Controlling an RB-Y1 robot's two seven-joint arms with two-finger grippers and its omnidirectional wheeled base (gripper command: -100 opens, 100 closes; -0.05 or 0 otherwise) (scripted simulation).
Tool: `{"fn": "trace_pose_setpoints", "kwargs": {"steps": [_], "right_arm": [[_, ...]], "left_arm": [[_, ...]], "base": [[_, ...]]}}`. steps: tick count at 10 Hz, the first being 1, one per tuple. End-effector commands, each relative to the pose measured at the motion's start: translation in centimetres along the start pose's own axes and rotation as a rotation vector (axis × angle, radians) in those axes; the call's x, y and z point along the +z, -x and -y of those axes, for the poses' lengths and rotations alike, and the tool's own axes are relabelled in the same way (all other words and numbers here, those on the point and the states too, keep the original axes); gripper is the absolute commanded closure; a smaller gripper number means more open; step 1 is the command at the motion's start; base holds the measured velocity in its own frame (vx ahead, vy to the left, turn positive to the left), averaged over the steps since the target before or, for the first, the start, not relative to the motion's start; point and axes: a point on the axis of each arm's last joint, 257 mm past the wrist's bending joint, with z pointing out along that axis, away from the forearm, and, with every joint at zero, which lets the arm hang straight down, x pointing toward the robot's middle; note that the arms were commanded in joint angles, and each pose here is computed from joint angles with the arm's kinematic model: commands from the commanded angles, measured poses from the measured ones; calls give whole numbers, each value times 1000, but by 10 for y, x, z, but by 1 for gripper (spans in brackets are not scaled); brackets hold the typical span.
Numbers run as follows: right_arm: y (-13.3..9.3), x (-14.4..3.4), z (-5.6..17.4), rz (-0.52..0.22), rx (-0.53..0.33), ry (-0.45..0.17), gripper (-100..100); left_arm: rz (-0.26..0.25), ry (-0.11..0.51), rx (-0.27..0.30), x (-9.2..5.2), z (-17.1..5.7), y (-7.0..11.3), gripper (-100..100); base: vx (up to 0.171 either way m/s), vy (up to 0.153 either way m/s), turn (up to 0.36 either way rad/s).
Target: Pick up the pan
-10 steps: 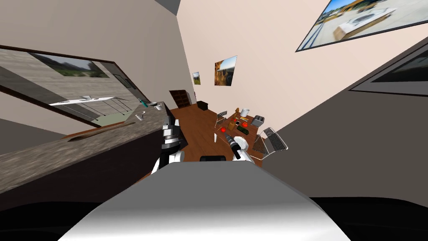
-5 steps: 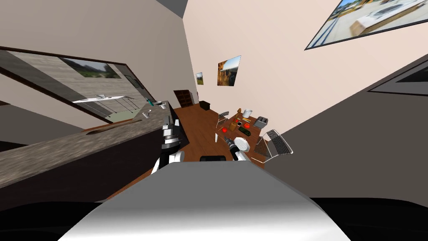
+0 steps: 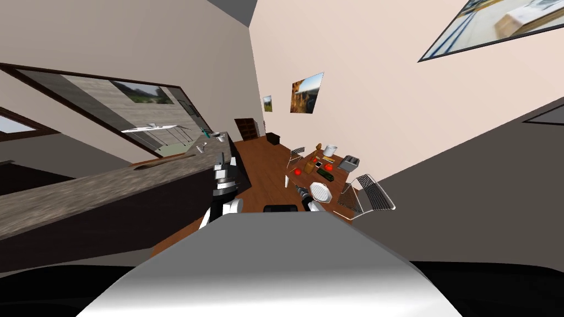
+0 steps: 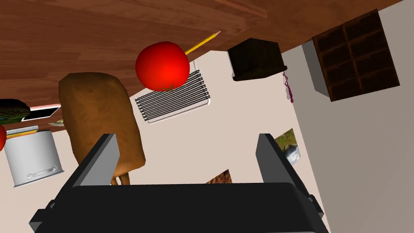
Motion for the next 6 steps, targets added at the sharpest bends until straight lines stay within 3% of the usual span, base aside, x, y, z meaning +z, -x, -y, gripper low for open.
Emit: {"fn": "trace_pose_setpoints", "kwargs": {"steps": [1,2,4,6], "right_arm": [[-22,-2,19,-42,-84,-47,-100],[-32,-3,28,-63,-89,-62,-100],[-59,-5,46,-113,-200,-113,-100],[-68,-8,55,-133,-206,-127,-100]], "left_arm": [[0,0,0,0,0,0,0],[0,0,0,0,0,0,0],[0,0,0,0,0,0,0],[0,0,0,0,0,0,0]], "base": [[14,-13,141],[13,-12,69],[19,-9,113],[14,-8,39]]}}
